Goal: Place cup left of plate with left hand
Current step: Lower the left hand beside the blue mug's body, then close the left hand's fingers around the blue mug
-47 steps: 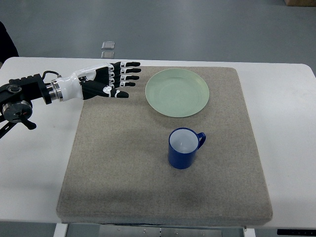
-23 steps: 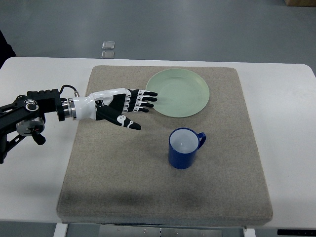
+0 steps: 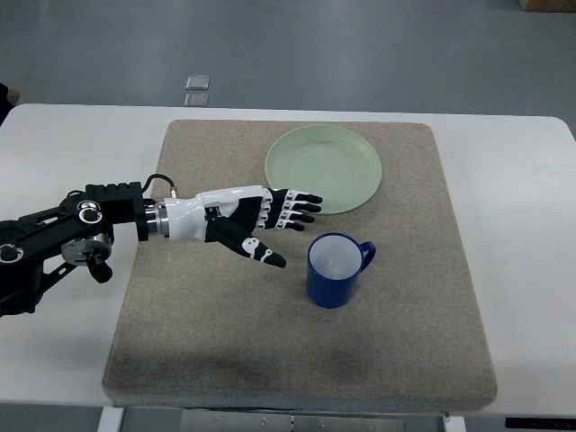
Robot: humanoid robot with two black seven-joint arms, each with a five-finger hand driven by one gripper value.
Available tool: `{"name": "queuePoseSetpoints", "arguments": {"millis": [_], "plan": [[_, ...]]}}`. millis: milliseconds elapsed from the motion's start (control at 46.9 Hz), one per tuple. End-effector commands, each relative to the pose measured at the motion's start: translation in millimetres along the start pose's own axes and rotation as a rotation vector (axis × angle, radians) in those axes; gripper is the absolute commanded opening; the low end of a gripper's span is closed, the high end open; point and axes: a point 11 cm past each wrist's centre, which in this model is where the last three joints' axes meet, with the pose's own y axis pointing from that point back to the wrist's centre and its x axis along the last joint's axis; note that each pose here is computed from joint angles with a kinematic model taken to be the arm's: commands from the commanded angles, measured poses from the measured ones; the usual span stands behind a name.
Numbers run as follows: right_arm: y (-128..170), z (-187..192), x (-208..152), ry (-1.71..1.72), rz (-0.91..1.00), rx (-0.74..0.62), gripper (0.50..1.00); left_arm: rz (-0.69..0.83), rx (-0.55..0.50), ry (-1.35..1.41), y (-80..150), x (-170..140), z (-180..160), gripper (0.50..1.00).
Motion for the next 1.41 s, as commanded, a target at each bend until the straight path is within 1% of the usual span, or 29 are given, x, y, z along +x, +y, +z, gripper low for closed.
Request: {"name": "queuePoseSetpoints", "arguments": {"millis": [0, 171, 426, 746, 981, 1215, 1386], "plan": [[0, 0, 0, 0.0, -0.001, 0.0, 0.932, -0.018, 0.005, -0.008, -7, -6, -2, 0.994], [0, 0, 0, 0.0, 0.001, 0.0, 0.932, -0.034, 0.019, -0.029, -11, -10, -6, 0.994], [0, 0, 0, 0.0, -0.001, 0.0, 0.932, -0.079, 0.005, -0.012, -31, -28, -12, 0.994], [0, 0, 0, 0.0, -0.001, 0.0, 0.932, -0.081, 0.028, -0.014, -38, -31, -22, 0.994], [0, 0, 0, 0.0, 0.001, 0.0, 0.932, -0.083, 0.019, -0.005, -43, -32, -22, 0.994], [0, 0, 0, 0.0, 0.001, 0.0, 0.932, -0.091, 0.004, 0.0, -47, -35, -20, 0.973], [0, 0, 0, 0.0, -0.001, 0.0, 0.932, -0.092, -0.006, 0.0, -47, -36, -19, 0.966]]}}
